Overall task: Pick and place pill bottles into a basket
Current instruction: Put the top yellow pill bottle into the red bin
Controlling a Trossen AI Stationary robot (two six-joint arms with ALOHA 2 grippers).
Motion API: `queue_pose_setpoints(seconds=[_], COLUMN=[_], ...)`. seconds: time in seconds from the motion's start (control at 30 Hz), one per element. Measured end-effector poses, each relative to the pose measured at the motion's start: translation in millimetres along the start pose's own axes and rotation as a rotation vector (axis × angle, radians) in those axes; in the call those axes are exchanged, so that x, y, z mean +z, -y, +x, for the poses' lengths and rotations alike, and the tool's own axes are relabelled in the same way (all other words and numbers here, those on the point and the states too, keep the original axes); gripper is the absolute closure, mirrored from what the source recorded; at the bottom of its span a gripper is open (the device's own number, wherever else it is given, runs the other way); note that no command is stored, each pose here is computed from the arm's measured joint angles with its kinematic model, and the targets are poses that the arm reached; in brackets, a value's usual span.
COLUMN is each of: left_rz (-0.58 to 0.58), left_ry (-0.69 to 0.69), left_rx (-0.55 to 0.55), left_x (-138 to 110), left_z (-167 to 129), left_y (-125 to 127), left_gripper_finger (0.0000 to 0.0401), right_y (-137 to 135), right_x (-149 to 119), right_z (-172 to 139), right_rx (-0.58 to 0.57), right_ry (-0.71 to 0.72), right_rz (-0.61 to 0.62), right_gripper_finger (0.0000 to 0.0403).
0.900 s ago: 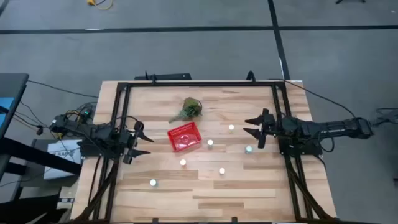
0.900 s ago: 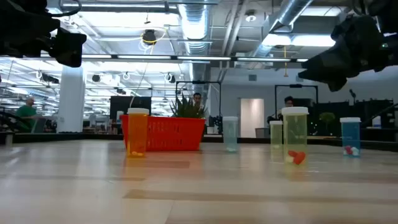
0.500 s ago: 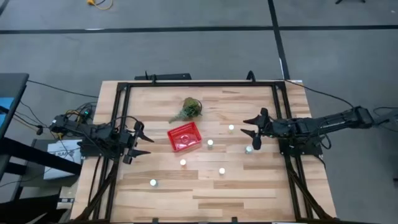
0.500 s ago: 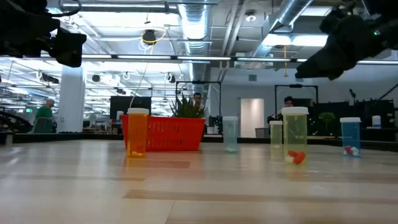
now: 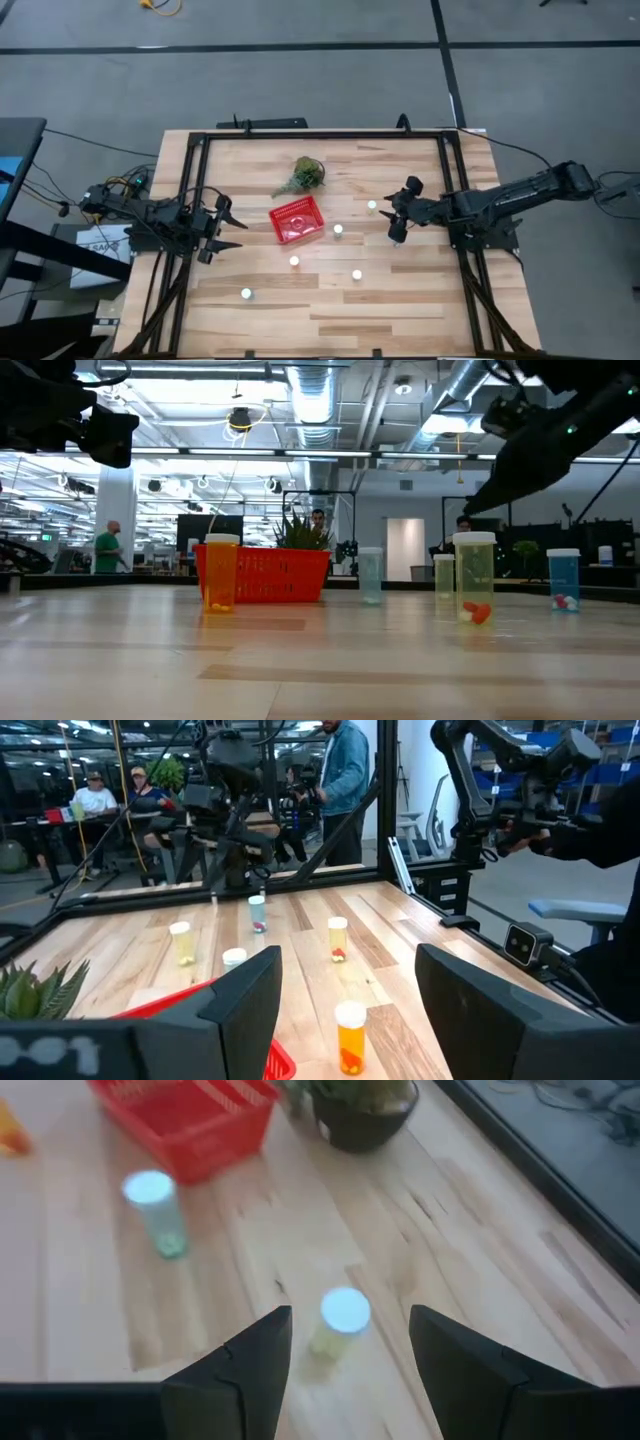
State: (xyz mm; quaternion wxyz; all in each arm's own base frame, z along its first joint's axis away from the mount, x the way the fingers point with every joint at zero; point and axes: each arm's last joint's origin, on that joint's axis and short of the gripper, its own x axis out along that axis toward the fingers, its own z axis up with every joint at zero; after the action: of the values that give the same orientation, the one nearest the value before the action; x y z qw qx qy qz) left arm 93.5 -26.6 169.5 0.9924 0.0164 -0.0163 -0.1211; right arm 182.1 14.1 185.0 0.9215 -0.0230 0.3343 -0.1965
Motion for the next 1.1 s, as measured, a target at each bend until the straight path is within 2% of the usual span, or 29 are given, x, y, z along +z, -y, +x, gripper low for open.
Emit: queue_pose_setpoints(seconds=[0.33,0.63,1.1], left_rz=[-0.003,0.004,-0.004], left_ry=[0.0,0.0,0.0], left_rx=[0.0,0.0,0.0], left_x=[0.0,0.0,0.0], left_z=[0.0,0.0,0.0], left_y=[0.0,0.0,0.0], left_gripper_finger=[0.0179,0.0179,0.0179], right_y=[1.5,-4.9,-14.7], right_x=[-9.0,-16.6,-14.7], right_z=[23.9,45.3,62.4], right_rx=[-0.076,-0.095,-0.051], right_ry=[-0.112,-0.166,-0.116], right_rz=[0.13,0.125,0.147], right_gripper_finger=[0.0206,0.0184,0.0173])
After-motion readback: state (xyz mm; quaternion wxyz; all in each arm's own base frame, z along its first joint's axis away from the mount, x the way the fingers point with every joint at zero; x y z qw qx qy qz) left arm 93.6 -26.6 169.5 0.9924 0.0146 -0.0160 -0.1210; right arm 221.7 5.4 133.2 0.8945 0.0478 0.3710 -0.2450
